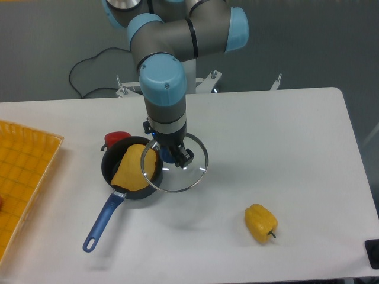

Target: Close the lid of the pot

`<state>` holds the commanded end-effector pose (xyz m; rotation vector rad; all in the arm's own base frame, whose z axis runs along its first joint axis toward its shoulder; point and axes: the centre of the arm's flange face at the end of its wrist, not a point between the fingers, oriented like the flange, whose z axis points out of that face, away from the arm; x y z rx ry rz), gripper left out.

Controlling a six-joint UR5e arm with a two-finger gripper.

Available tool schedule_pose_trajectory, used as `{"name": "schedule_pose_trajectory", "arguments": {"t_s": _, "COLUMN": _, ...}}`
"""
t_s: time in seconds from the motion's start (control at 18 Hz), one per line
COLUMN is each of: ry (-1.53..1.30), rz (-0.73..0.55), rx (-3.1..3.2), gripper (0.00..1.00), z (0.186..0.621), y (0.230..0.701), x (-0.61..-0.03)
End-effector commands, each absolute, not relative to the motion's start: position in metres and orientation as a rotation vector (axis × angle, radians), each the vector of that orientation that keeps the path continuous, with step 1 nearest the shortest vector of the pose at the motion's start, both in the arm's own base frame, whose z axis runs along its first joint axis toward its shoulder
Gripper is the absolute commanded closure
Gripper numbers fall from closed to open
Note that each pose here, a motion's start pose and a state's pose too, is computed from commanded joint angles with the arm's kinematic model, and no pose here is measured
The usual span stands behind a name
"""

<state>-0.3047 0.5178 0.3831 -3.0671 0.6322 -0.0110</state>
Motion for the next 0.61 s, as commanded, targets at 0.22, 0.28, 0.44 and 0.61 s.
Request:
{"name": "schedule_pose_trajectory", "arguments": {"t_s": 0.22, "ry": 0.621, "rz": -0.013, "rx": -3.07, "gripper": 0.58, "z": 0.3822, "y": 0.5185, "x": -0.3042}}
{"name": "schedule_pose_trajectory", "arguments": {"t_s": 0.28, "ry": 0.609, "rz": -0.013, "rx": -3.073, "gripper": 0.58, "z": 0.3822, "y": 0.5185, "x": -0.3042}}
{"name": "schedule_pose_trajectory", "arguments": {"t_s": 0.44, "ry": 0.592, "rz": -0.015, "rx": -3.077, "gripper": 0.58, "z": 0.382, "y": 0.5184, "x": -0.3041}}
{"name": "schedule_pose_trajectory", "arguments": {"t_s": 0.61, "ry": 0.585, "rz": -0.018, "rx": -3.076, "gripper": 0.58, "z": 0.3835, "y": 0.5183, "x": -0.3024}}
